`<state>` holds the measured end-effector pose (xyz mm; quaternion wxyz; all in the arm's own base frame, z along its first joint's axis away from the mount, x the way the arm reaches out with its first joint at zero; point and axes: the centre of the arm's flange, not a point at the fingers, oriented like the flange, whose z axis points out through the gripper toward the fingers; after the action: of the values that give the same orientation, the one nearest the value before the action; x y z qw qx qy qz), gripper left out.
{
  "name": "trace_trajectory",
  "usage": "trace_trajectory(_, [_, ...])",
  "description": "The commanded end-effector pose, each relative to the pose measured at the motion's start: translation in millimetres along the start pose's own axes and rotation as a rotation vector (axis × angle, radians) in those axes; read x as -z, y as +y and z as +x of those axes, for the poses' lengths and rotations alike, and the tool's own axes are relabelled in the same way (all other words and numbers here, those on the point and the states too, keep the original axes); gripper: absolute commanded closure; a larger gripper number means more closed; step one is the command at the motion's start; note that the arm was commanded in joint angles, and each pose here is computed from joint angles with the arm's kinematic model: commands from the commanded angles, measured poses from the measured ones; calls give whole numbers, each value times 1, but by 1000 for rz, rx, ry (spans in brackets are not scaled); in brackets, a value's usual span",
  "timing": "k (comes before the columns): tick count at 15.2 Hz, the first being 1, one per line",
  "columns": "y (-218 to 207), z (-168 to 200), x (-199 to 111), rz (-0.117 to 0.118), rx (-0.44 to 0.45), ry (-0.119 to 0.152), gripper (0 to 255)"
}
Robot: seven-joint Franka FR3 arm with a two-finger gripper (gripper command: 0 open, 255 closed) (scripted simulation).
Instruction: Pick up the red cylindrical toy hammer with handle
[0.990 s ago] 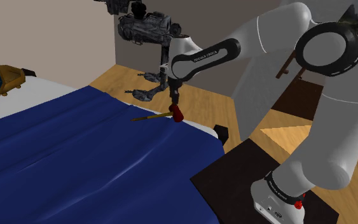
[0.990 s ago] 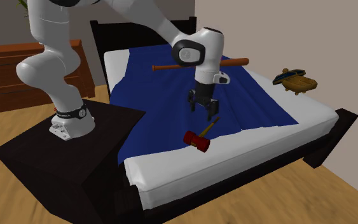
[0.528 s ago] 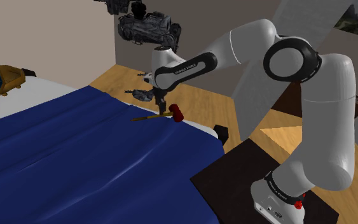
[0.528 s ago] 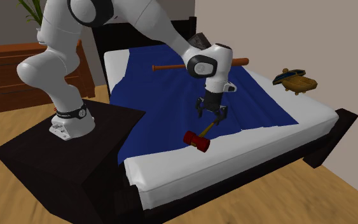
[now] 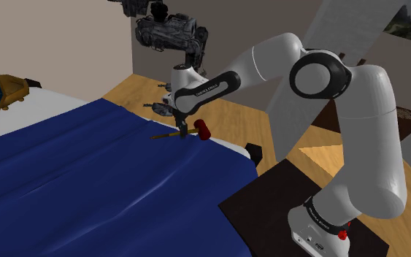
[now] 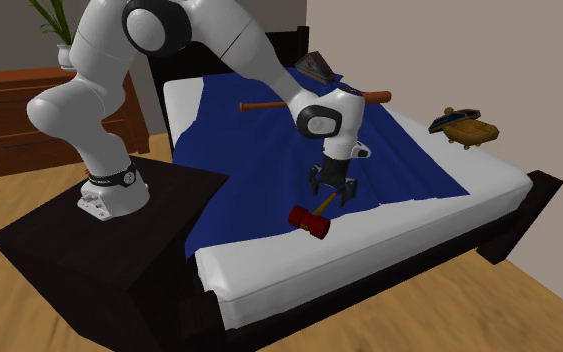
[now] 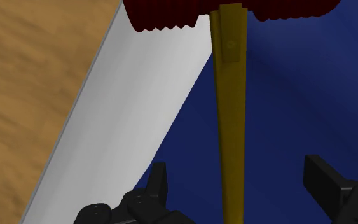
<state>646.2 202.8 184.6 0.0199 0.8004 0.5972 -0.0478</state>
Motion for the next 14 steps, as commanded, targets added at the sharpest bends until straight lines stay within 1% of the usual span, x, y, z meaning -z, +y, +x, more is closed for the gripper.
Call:
trace_trajectory(1, [0, 0, -4, 0, 0, 0, 0])
trace_trajectory(2, [0, 0, -4, 0, 0, 0, 255])
trace_trajectory(11, [0, 0, -4, 0, 0, 0, 255])
trace_trajectory(14, [0, -2, 12, 0, 0, 0, 255])
